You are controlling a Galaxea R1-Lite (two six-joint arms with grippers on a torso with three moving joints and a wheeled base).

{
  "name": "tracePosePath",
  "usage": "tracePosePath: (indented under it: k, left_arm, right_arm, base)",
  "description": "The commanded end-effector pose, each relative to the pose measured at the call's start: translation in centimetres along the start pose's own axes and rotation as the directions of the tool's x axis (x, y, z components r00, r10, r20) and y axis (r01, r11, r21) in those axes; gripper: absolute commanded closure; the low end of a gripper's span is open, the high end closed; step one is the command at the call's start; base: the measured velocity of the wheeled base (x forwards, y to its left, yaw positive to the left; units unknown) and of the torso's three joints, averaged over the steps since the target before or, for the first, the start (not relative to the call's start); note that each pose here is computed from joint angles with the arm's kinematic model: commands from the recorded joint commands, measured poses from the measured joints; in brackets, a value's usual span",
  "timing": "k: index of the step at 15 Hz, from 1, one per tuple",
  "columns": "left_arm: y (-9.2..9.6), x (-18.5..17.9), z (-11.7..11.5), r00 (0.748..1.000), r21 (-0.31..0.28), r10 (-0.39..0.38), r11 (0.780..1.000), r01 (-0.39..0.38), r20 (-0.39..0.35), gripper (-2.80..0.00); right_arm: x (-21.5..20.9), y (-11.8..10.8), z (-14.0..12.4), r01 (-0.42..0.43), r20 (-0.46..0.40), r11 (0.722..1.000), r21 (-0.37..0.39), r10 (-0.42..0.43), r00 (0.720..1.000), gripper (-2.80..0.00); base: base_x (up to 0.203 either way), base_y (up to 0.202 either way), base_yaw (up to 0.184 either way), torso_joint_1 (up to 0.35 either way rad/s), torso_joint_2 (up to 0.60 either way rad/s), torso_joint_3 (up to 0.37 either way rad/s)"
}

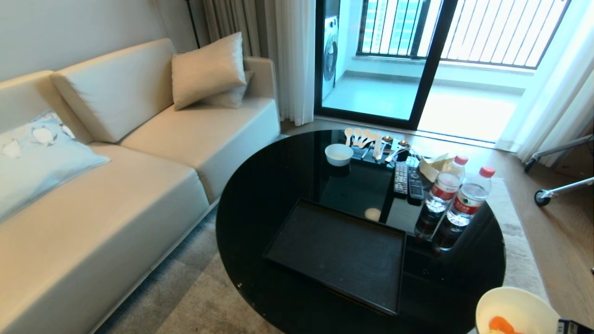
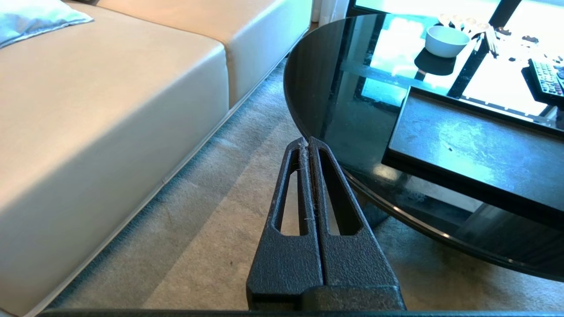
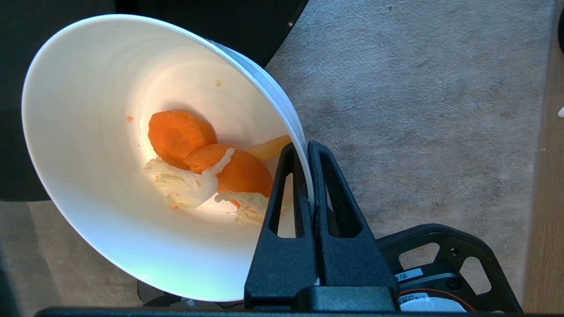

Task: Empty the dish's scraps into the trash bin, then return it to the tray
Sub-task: Pick up the bowl with leftover food, then move the bowl over the trash can

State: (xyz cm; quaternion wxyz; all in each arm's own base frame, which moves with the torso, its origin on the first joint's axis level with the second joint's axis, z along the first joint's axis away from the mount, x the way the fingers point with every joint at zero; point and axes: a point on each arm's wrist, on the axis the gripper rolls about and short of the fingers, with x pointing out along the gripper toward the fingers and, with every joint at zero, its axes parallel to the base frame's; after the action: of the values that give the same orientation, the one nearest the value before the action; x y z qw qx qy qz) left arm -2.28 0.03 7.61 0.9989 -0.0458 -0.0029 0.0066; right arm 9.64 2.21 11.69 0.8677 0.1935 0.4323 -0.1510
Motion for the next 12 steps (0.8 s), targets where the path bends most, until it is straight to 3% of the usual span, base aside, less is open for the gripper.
tracePosePath:
  k: [1, 12]
  left_arm:
    - [0.00, 0.00, 0.00, 1.000, 0.000, 0.000, 1.000, 0.000, 0.001, 0.00]
    - [0.00, 0.00, 0.00, 1.000, 0.000, 0.000, 1.000, 0.000, 0.001, 0.00]
  right_arm:
    - [0.07, 0.05, 0.05, 0.006, -0.003, 1.000, 0.003, -0.006, 1.000, 0.00]
    - [0.01, 0.44, 0.07, -0.014, -0.004, 1.000, -0.014, 0.014, 1.000, 0.00]
  base:
    - [0.000, 0.000, 0.000, 0.000, 0.00, 0.000]
    - [0.000, 0.000, 0.000, 0.000, 0.00, 0.000]
